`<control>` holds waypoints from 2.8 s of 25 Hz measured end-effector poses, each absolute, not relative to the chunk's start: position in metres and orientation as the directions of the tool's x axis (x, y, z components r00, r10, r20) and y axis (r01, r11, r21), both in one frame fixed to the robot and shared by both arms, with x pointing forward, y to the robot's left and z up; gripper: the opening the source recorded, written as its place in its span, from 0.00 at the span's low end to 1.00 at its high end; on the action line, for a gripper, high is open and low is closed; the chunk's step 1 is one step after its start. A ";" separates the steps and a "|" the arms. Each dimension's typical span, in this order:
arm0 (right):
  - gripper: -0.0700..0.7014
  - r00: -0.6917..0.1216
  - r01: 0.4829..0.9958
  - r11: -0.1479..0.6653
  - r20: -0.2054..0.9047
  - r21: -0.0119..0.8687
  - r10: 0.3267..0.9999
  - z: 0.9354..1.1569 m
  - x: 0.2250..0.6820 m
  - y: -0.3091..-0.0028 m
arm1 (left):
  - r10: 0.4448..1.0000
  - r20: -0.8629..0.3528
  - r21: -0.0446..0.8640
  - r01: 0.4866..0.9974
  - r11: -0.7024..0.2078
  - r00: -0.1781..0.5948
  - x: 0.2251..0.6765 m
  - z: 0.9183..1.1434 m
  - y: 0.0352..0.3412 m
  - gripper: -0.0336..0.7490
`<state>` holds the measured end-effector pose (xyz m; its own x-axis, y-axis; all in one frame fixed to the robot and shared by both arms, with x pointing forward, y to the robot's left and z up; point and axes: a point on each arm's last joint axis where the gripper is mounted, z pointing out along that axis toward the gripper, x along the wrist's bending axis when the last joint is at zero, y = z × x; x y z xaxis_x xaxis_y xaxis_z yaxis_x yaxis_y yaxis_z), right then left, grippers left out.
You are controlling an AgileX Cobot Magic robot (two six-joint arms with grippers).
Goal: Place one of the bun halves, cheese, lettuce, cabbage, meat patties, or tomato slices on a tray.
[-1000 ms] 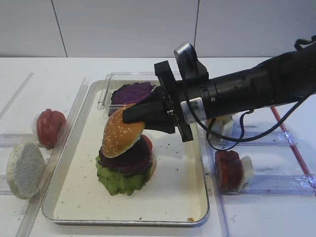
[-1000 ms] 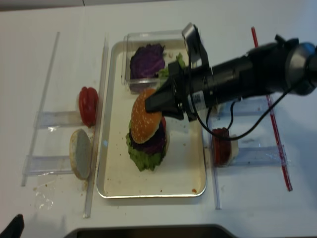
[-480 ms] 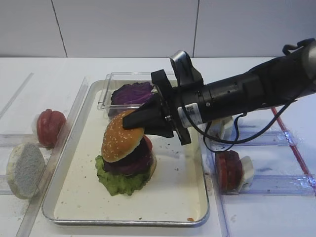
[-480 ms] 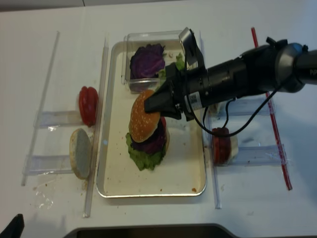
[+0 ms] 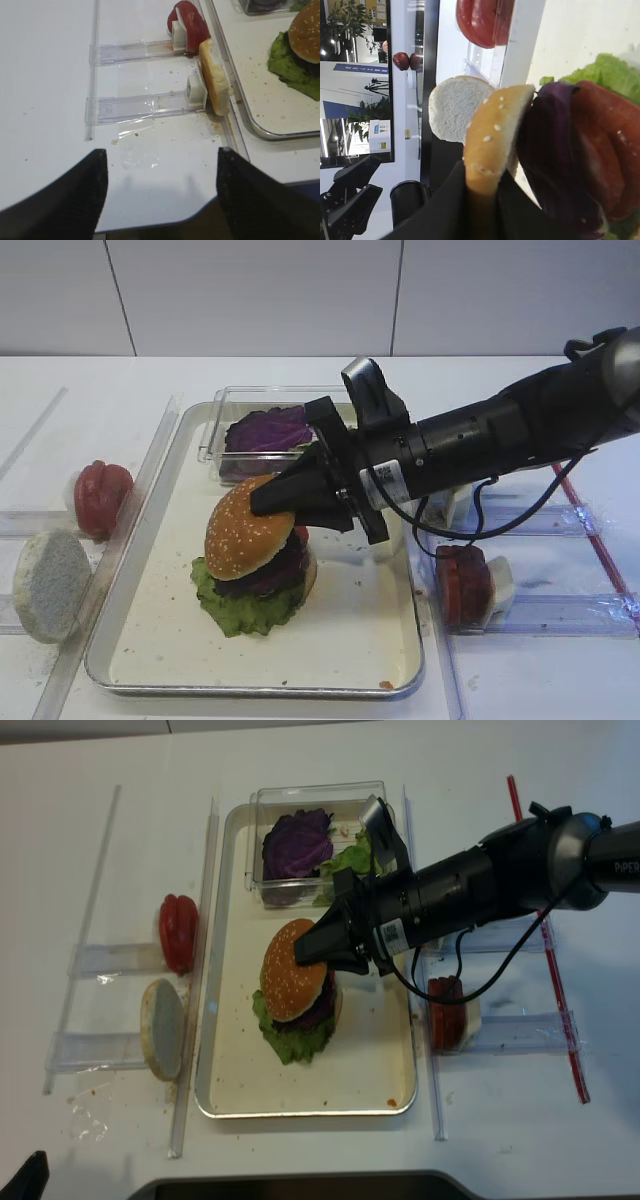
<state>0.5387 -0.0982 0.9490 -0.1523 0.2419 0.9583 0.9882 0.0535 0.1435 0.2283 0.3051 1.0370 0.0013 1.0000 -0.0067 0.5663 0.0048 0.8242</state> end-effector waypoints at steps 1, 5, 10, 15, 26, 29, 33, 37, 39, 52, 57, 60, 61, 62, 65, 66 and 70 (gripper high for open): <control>0.30 -0.152 0.988 0.054 0.958 0.144 0.242 0.949 0.539 -0.098 | 1.000 -0.007 0.824 0.566 0.005 0.001 0.228 1.037 0.305 0.59; 0.41 -0.152 0.988 0.052 0.959 0.143 0.241 0.949 0.539 -0.098 | 1.000 -0.007 0.824 0.566 0.005 0.001 0.228 1.037 0.305 0.59; 0.49 -0.151 0.988 0.050 0.959 0.143 0.240 0.949 0.539 -0.098 | 1.000 -0.007 0.824 0.566 0.005 0.001 0.228 1.037 0.305 0.59; 0.59 -0.158 0.987 0.052 0.958 0.150 0.240 0.949 0.539 -0.098 | 1.000 -0.007 0.824 0.566 0.005 0.001 0.228 1.037 0.305 0.59; 0.76 -0.173 0.985 0.042 0.953 0.168 0.248 0.949 0.540 -0.098 | 1.000 -0.007 0.824 0.566 0.005 0.001 0.228 1.037 0.305 0.59; 0.85 -0.171 0.985 0.037 0.954 0.167 0.247 0.949 0.541 -0.098 | 1.000 -0.007 0.824 0.566 0.005 0.001 0.228 1.037 0.305 0.59; 0.93 -0.169 0.986 0.034 0.955 0.166 0.243 0.949 0.541 -0.098 | 1.000 -0.007 0.824 0.566 0.005 0.001 0.228 1.037 0.305 0.59; 0.95 -0.168 0.986 0.033 0.957 0.165 0.238 0.950 0.541 -0.099 | 1.000 -0.007 0.824 0.566 0.005 0.001 0.228 1.037 0.305 0.59; 0.96 -0.160 0.987 0.023 0.959 0.159 0.234 0.950 0.543 -0.102 | 1.000 -0.007 0.824 0.566 0.005 0.001 0.228 1.037 0.305 0.59; 0.96 -0.113 0.992 -0.032 0.960 0.126 0.255 0.949 0.554 -0.123 | 1.000 -0.007 0.824 0.566 0.005 0.001 0.228 1.037 0.305 0.59; 0.96 -0.111 0.992 -0.033 0.961 0.123 0.255 0.949 0.554 -0.123 | 1.000 -0.007 0.824 0.566 0.005 0.001 0.228 1.037 0.305 0.59; 0.96 -0.109 0.991 -0.043 0.960 0.124 0.257 0.949 0.556 -0.127 | 1.000 -0.007 0.824 0.566 0.005 0.001 0.228 1.037 0.305 0.59; 0.96 -0.107 0.991 -0.051 0.960 0.124 0.258 0.949 0.557 -0.130 | 1.000 -0.007 0.824 0.566 0.005 0.001 0.228 1.037 0.305 0.59; 0.96 -0.103 0.991 -0.057 0.960 0.122 0.260 0.949 0.559 -0.132 | 1.000 -0.007 0.824 0.566 0.005 0.001 0.228 1.037 0.305 0.59; 0.96 -0.090 0.993 -0.053 0.958 0.109 0.272 0.947 0.559 -0.136 | 1.000 -0.007 0.824 0.566 0.005 0.001 0.228 1.037 0.305 0.59; 0.96 -0.093 0.993 -0.047 0.957 0.110 0.277 0.948 0.558 -0.136 | 1.000 -0.007 0.824 0.566 0.005 0.001 0.228 1.037 0.305 0.59; 0.96 -0.113 0.991 -0.040 0.954 0.129 0.277 0.957 0.556 -0.136 | 1.000 -0.007 0.824 0.566 0.005 0.001 0.228 1.037 0.305 0.59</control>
<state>0.5559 -0.1362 0.9568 -0.1134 0.2769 0.9542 0.9908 -0.0396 0.1293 0.2283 0.3051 1.0370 0.0013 1.0000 -0.0067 0.5663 0.0048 0.8242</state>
